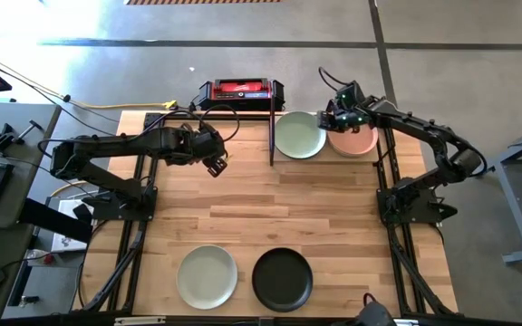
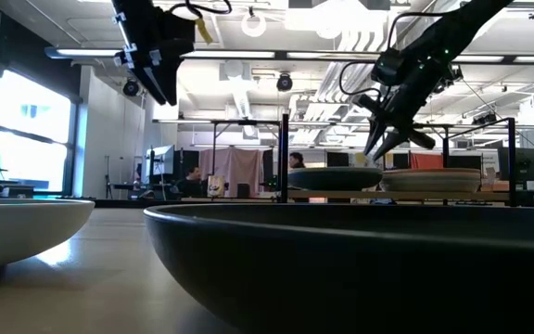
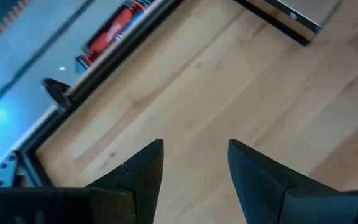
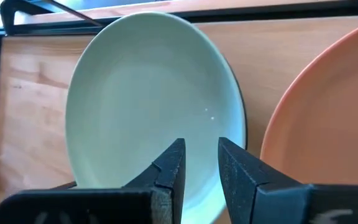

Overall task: Place and stack plates onto a shelf
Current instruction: Stack the white plate on top of the light green plate on the shelf

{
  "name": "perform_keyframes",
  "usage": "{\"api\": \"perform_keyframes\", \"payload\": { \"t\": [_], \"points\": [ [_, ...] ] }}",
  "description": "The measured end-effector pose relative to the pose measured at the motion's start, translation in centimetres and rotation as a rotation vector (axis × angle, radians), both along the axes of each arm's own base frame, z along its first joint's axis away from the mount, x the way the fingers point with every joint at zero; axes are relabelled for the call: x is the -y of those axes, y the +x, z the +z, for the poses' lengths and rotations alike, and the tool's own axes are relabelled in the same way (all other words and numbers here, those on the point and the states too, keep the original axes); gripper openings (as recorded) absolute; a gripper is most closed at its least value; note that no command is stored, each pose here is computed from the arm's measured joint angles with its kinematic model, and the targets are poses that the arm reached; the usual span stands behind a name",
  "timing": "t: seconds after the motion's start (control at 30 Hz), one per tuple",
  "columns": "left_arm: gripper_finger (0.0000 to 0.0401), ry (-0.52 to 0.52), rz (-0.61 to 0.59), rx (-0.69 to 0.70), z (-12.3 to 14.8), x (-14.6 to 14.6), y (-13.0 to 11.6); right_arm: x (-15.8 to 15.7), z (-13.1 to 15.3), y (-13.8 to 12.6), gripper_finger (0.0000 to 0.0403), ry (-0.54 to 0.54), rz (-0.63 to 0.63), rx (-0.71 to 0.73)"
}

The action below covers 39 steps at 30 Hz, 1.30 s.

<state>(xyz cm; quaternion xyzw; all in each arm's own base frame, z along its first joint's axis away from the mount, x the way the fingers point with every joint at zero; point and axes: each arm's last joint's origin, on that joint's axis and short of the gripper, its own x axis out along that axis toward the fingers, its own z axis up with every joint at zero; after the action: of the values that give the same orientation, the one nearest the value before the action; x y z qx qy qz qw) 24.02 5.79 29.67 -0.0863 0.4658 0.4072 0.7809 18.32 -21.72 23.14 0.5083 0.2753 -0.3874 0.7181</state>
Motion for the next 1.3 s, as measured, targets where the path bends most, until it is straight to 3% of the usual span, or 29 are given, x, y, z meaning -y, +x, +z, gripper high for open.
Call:
{"api": "perform_keyframes", "payload": {
  "t": [0.3,0.67,0.97,1.3],
  "points": [
    [0.017,-0.233,-0.116,-0.045,-0.5,1.6,-0.4,-1.3,1.7,0.1,0.0074,0.019,0.072,0.11],
    [0.017,-0.336,-0.272,-0.181,-4.7,6.4,-1.2,-6.6,5.9,1.1,0.0074,-0.051,0.142,0.234],
    [0.017,-0.433,-0.416,-0.243,-8.1,10.3,-2.5,-11.0,6.0,3.7,0.0074,-0.034,0.159,0.214],
    [0.017,-0.475,-0.481,-0.172,-9.9,14.1,-3.4,-15.5,6.0,5.4,0.0074,-0.028,0.14,0.205]
  ]
}}
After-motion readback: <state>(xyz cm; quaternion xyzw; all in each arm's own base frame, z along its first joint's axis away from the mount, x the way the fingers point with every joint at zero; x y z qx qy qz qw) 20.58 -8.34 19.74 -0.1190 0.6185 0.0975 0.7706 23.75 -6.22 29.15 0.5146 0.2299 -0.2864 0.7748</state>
